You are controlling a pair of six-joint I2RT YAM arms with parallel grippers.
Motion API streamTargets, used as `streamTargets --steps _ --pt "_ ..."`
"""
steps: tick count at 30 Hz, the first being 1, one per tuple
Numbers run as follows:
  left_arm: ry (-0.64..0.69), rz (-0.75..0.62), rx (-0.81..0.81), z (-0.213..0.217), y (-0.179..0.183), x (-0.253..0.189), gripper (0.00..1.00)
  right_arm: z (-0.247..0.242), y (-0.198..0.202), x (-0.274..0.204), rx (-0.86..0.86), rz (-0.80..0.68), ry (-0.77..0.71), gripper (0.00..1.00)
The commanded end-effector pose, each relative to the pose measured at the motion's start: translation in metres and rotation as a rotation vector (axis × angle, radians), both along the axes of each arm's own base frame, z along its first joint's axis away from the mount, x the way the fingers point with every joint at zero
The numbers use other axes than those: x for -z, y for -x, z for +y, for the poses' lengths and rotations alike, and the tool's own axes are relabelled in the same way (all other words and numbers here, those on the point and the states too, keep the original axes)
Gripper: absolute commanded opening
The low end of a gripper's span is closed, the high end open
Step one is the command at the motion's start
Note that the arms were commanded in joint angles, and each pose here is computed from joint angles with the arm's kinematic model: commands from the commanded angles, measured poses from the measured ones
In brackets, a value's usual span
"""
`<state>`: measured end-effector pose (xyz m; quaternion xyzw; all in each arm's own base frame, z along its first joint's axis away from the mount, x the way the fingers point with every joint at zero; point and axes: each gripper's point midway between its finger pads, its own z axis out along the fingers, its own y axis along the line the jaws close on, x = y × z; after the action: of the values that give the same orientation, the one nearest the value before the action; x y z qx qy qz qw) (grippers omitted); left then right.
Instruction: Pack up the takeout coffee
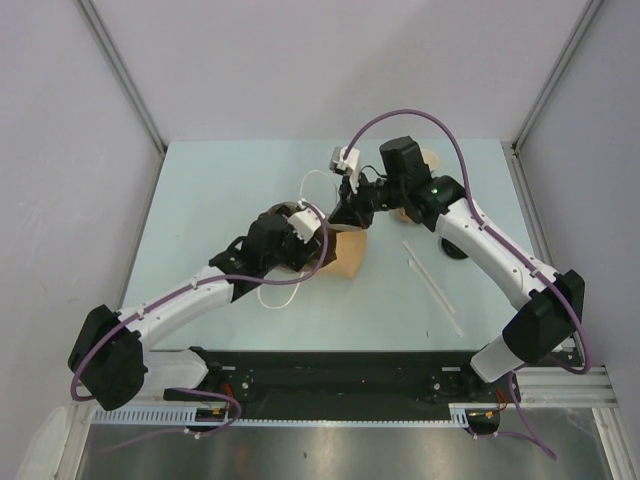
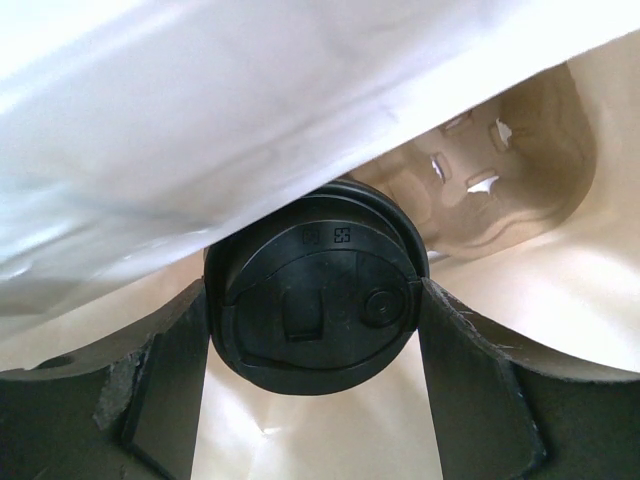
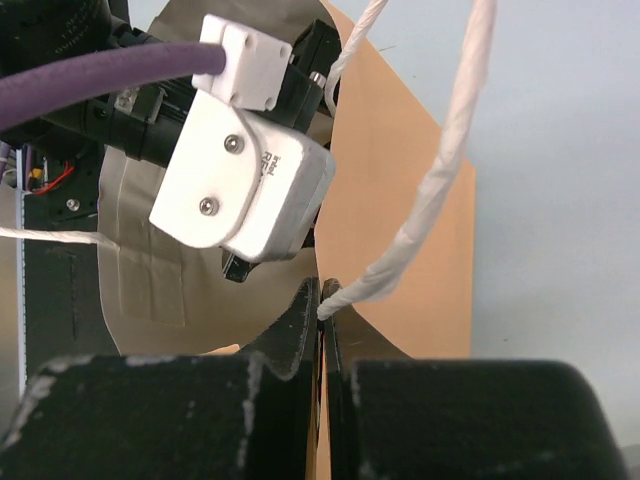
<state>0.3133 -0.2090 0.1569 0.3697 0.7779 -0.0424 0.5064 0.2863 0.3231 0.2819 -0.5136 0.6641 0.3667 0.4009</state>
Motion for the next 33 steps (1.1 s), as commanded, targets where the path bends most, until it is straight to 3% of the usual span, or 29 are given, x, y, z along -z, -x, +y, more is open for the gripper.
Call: streamTargets --steps 1,7,19,33 --pt "0.091 -0.035 -0.089 0.001 -0.011 -0.028 0.0 -0.005 0.004 0.003 -0.014 -0.024 0.027 0.0" --pt "0.115 -0.009 -0.126 0.002 -0.012 -0.02 0.0 -0.009 0.004 0.007 -0.021 -0.042 0.047 0.0" --pt "0.103 0.205 -0.204 -0.002 -0.021 0.021 0.0 -0.008 -0.013 0.019 0.003 -0.014 0.049 0.0" --pt "-0.034 0.422 -0.281 0.012 -0.035 0.065 0.0 -0.018 -0.059 0.032 0.09 0.093 0.057 0.0"
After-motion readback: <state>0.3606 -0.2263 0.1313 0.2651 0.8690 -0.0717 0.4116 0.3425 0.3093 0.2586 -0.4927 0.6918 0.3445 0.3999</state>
